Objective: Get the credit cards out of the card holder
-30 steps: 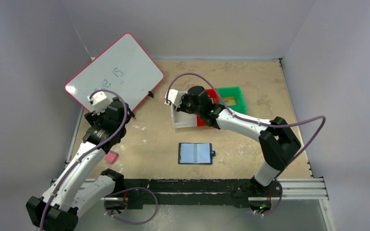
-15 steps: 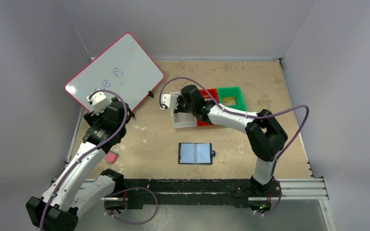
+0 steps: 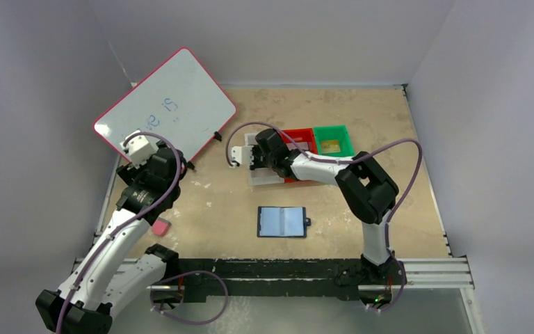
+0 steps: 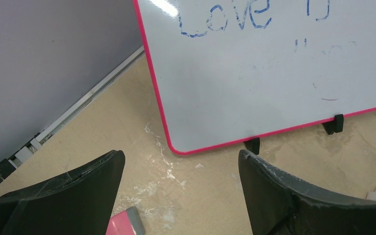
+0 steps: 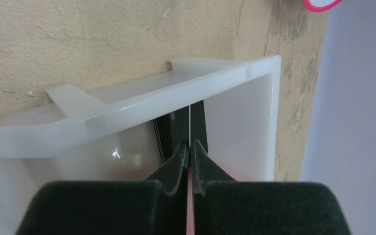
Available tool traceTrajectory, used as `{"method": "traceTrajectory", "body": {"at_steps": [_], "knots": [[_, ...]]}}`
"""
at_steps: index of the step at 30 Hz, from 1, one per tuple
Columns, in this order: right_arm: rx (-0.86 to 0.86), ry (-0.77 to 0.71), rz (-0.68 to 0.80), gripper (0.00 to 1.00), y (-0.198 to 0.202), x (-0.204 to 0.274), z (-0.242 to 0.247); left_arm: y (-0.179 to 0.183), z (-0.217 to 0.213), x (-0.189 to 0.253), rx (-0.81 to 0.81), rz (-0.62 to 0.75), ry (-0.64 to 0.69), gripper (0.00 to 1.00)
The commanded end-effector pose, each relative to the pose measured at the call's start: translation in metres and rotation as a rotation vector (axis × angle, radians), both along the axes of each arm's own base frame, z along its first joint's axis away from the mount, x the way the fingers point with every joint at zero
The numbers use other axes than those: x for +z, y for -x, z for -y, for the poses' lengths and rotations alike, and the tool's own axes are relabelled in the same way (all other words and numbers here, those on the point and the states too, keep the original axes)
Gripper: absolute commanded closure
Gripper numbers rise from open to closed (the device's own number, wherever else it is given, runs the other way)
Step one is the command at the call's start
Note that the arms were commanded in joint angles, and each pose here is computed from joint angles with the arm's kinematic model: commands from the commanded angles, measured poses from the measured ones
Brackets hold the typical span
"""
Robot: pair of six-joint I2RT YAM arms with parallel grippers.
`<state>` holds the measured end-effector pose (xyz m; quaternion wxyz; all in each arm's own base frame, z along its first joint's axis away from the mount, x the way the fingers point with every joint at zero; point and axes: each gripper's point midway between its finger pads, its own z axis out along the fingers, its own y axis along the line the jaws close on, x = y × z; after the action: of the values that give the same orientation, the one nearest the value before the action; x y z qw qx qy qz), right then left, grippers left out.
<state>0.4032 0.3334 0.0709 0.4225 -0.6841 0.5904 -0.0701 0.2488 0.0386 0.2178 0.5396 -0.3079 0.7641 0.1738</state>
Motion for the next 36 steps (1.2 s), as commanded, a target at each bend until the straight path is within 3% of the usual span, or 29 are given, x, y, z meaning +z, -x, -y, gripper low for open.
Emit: {"method": "traceTrajectory", "body": {"at_steps": [1, 12, 25, 36], "knots": [[0.002, -0.042, 0.12, 1.0, -0.024, 0.03, -0.013, 0.0, -0.005, 0.013, 0.035, 0.037, -0.001, 0.14], [-0.033, -0.032, 0.128, 0.9, -0.032, 0.015, -0.008, -0.005, -0.002, 0.006, 0.025, -0.003, -0.013, 0.14], [-0.052, -0.045, 0.077, 0.54, -0.026, 0.016, 0.002, -0.007, 0.0, 0.004, 0.018, -0.017, -0.017, 0.14], [-0.055, -0.086, 0.051, 0.45, -0.026, 0.029, 0.004, -0.007, 0.0, 0.003, 0.015, -0.02, -0.015, 0.14]]}}
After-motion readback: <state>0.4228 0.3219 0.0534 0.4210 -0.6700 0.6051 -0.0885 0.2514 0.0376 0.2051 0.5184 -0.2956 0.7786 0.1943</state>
